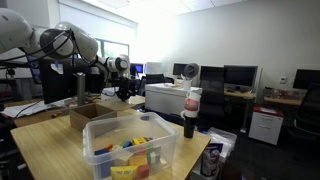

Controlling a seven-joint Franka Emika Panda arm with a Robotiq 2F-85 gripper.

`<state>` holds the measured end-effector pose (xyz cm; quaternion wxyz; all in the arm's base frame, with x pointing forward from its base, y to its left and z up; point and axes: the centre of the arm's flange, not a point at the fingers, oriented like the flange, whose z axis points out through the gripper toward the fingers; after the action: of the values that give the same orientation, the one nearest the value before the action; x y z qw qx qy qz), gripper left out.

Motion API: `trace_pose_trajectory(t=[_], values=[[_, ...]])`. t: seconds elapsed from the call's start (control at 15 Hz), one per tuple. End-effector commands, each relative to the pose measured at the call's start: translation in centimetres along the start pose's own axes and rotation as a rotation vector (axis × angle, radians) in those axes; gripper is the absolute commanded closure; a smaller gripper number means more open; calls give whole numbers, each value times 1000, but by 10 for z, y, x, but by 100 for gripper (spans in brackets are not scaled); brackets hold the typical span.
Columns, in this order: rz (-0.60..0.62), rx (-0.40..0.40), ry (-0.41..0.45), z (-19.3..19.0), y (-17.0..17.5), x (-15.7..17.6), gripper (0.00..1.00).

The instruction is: Close the lid of the brown box

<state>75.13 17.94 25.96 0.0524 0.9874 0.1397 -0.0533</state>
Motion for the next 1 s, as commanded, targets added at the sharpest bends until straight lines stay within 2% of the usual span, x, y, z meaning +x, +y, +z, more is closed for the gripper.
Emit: trace_pose_trajectory(t=[0.0, 0.4, 0.93], values=[[0, -19, -50, -25, -11, -3, 100], [0, -27, -72, -44, -17, -17, 99], [69, -41, -72, -66, 3, -45, 98]])
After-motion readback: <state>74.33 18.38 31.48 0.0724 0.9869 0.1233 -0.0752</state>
